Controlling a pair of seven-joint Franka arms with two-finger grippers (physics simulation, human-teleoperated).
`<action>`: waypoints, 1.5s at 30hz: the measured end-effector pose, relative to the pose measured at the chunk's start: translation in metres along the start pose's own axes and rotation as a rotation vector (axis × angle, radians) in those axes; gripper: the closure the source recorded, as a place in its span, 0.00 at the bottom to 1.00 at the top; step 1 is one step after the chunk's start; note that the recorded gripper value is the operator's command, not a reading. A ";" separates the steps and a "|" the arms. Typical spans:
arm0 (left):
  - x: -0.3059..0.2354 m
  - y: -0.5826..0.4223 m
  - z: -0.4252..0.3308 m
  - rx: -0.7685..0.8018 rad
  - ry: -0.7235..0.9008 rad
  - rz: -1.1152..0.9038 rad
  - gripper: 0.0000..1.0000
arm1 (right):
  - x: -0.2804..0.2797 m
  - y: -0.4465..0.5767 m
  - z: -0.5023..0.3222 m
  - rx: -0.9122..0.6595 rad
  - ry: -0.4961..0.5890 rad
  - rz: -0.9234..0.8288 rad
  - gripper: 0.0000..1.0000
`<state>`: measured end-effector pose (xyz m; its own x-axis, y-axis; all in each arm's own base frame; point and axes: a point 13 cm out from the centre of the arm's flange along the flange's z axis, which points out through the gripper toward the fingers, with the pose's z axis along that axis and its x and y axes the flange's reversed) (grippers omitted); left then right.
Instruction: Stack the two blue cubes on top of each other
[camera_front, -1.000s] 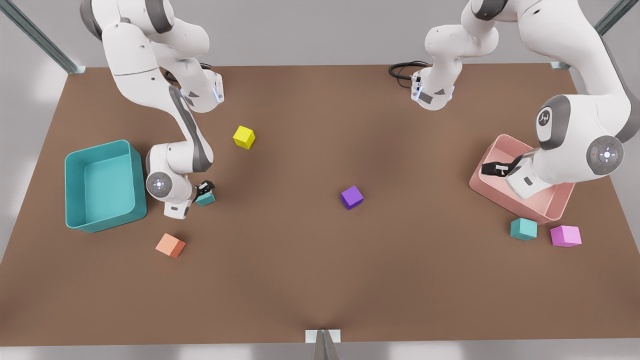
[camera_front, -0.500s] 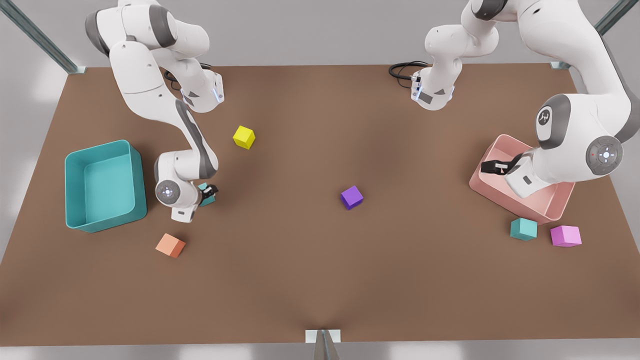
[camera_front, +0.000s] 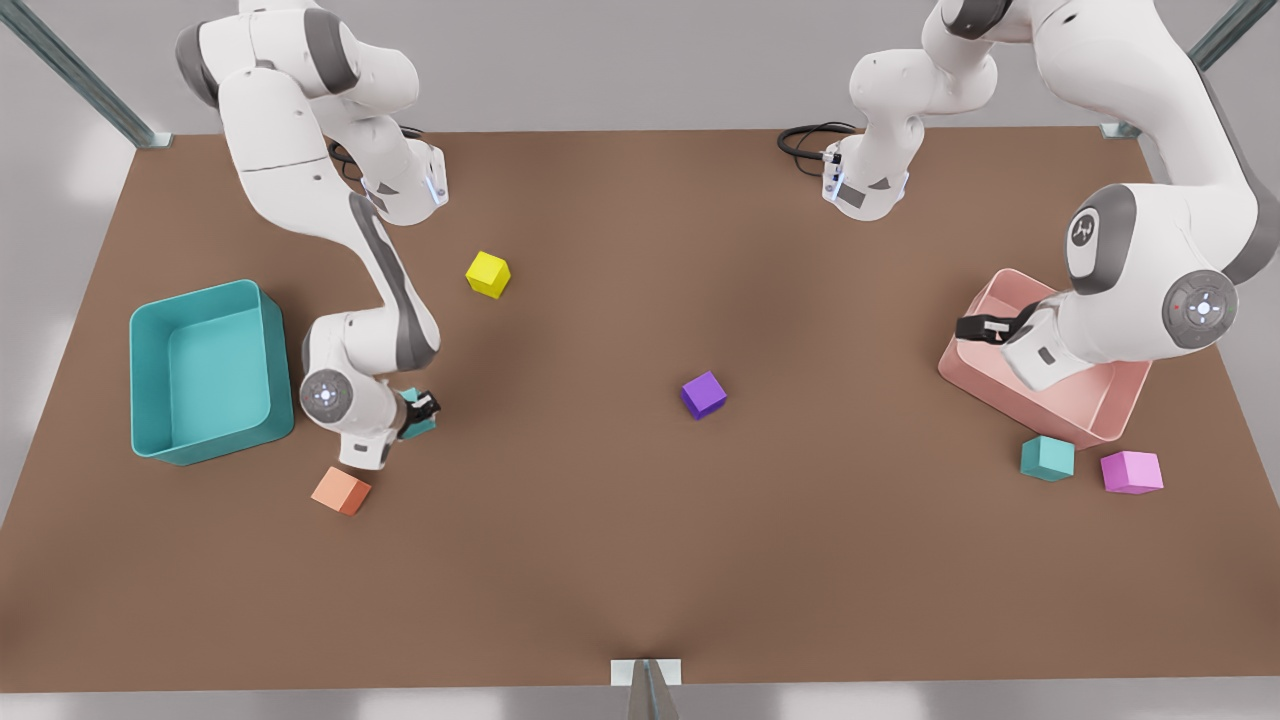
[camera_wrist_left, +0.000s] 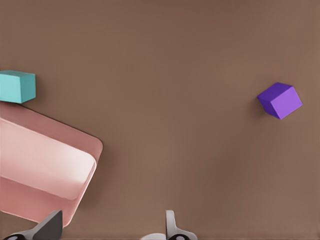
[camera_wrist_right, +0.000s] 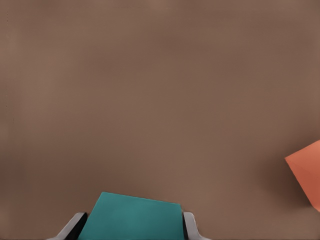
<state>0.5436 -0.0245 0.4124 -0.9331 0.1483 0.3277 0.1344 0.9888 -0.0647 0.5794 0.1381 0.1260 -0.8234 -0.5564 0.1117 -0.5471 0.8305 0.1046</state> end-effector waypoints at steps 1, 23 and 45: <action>0.001 0.001 0.001 0.001 0.003 -0.002 0.00 | -0.025 0.027 -0.010 -0.009 -0.016 -0.028 0.37; -0.128 0.230 0.156 -0.024 -0.161 -0.036 0.00 | -0.255 0.329 0.014 -0.117 -0.208 0.097 0.00; -0.169 0.295 0.235 -0.090 -0.254 0.229 0.00 | 0.108 -0.010 -0.311 0.098 0.061 0.518 0.00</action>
<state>0.6628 0.2387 0.1162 -0.9271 0.3685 0.0687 0.3679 0.9296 -0.0221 0.5431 0.0624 0.4439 -0.9807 -0.0711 0.1820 -0.0855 0.9937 -0.0725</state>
